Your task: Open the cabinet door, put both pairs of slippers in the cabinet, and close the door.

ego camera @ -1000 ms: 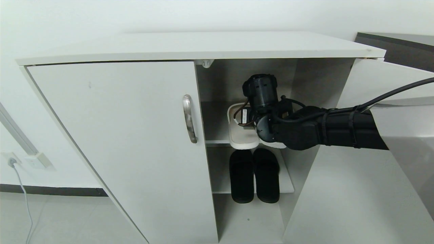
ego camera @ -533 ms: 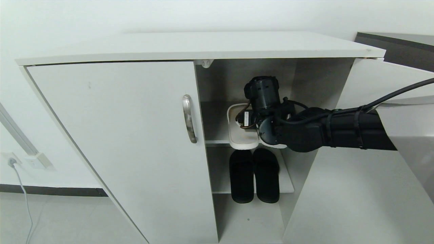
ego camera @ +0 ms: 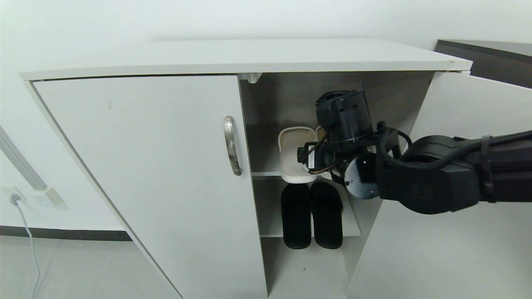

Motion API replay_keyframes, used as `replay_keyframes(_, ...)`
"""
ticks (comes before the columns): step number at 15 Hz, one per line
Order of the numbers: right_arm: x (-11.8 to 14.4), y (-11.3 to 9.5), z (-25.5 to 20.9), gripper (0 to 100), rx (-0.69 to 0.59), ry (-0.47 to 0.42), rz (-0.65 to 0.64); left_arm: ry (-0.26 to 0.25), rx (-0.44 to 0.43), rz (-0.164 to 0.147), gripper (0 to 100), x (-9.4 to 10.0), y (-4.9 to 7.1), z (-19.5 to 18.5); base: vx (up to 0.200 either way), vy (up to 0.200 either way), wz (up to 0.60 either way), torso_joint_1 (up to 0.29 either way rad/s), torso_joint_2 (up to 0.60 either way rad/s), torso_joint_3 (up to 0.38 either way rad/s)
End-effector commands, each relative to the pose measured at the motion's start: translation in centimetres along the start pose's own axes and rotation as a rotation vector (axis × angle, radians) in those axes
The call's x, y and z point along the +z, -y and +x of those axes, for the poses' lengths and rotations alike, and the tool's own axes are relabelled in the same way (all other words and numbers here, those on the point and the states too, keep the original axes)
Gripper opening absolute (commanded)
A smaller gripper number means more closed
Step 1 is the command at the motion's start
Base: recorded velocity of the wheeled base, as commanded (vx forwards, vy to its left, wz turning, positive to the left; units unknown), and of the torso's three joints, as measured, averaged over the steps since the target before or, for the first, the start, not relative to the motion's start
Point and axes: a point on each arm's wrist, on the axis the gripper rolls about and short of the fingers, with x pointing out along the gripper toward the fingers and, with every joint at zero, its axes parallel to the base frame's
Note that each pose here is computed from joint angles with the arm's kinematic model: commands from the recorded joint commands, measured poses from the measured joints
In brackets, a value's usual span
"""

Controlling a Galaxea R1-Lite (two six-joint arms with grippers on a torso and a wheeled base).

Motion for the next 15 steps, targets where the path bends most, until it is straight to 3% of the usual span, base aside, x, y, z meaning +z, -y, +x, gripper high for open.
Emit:
replay_keyframes(1, 0.0, 1.6, -4.9, 100, 0.079, 0.009, 0.006, 0.000, 0.000, 0.000, 0, 0.0, 0.0, 0.0, 0.000, 0.000, 0.00, 0.000, 0.00, 0.000)
replay_keyframes(5, -3.5, 2.6, -7.6, 100, 0.218, -0.007, -0.015, -0.001, 0.000, 0.001, 0, 0.0, 0.0, 0.0, 0.000, 0.000, 0.00, 0.000, 0.00, 0.000)
replay_keyframes(6, -4.1, 2.7, -7.4, 0, 0.219, -0.003, -0.009, -0.001, 0.000, 0.001, 0, 0.0, 0.0, 0.0, 0.000, 0.000, 0.00, 0.000, 0.00, 0.000)
replay_keyframes(15, -5.2, 2.7, -7.5, 0, 0.256, -0.016, -0.018, -0.001, -0.001, 0.001, 0, 0.0, 0.0, 0.0, 0.000, 0.000, 0.00, 0.000, 0.00, 0.000)
